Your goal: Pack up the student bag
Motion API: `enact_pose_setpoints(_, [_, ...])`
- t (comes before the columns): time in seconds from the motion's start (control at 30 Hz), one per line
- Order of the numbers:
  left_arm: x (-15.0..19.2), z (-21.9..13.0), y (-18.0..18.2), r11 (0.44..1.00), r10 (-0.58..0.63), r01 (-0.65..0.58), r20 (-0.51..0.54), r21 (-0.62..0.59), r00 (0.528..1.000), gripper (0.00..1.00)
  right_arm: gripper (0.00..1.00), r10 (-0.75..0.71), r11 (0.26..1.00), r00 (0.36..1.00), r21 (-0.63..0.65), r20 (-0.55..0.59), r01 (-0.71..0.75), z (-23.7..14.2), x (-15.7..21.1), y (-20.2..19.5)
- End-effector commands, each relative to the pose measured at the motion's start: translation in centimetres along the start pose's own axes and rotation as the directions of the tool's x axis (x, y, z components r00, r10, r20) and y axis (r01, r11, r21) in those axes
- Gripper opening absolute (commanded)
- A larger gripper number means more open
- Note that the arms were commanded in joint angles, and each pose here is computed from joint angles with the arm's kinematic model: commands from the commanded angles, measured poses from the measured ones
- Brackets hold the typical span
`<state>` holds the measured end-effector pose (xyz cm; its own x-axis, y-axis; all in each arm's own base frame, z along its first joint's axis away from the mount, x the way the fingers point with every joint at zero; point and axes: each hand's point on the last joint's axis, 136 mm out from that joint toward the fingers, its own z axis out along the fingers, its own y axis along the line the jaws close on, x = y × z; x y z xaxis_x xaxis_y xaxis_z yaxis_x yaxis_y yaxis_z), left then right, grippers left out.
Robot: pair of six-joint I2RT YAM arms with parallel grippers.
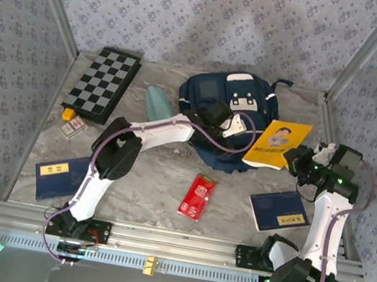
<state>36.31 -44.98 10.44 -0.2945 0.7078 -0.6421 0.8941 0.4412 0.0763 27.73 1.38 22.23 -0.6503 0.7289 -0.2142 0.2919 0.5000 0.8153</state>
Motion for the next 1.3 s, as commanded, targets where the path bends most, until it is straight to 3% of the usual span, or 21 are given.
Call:
enact_pose_setpoints(0.0, [0.8, 1.7, -0.2, 0.999, 0.046, -0.045, -0.077, 0.022, 0.996, 0.82, 0.0, -0.053, 0.996, 0.998, -0.07, 0.015, 0.054, -0.3, -0.6, 1.6])
enact_pose_setpoints(0.13, [1.4, 4.1, 0.5, 0.999, 0.04, -0.037, -0.125, 0.024, 0.991, 0.8, 0.0, -0.053, 0.996, 0.999, -0.075, 0.009, 0.053, -0.3, -0.5, 1.6])
enact_pose_setpoints(0.23, [1.9, 4.9, 1.2, 1.0, -0.002, 0.005, -0.142, 0.021, 0.99, 0.71, 0.0, -0.055, 0.996, 0.998, -0.073, 0.012, 0.055, -0.3, -0.5, 1.6])
enact_pose_setpoints(0.6, [-0.1, 1.9, 1.1, 0.998, -0.04, 0.044, -0.086, 0.037, 0.995, 0.01, 0.0, -0.056, 0.996, 0.998, -0.066, 0.014, 0.057, -0.5, -0.2, 1.5])
enact_pose_setpoints(0.97, [-4.8, -8.3, 4.6, 0.971, -0.115, 0.137, 0.117, -0.194, 0.986, 0.0, 0.0, -0.085, 0.996, 0.995, 0.014, 0.06, 0.084, -3.1, 0.5, 2.3])
enact_pose_setpoints(1.1, [-6.4, -10.9, 7.3, 0.926, -0.163, 0.214, 0.182, -0.313, 0.97, 0.0, 0.0, -0.081, 0.996, 0.995, 0.039, 0.057, 0.078, -3.7, 1.5, 2.1])
enact_pose_setpoints(1.27, [-8.7, -14.1, 9.9, 0.878, -0.22, 0.315, 0.281, -0.36, 0.934, 0.0, 0.0, -0.068, 0.997, 0.998, 0.023, -0.018, 0.069, -3.0, 3.8, 1.6])
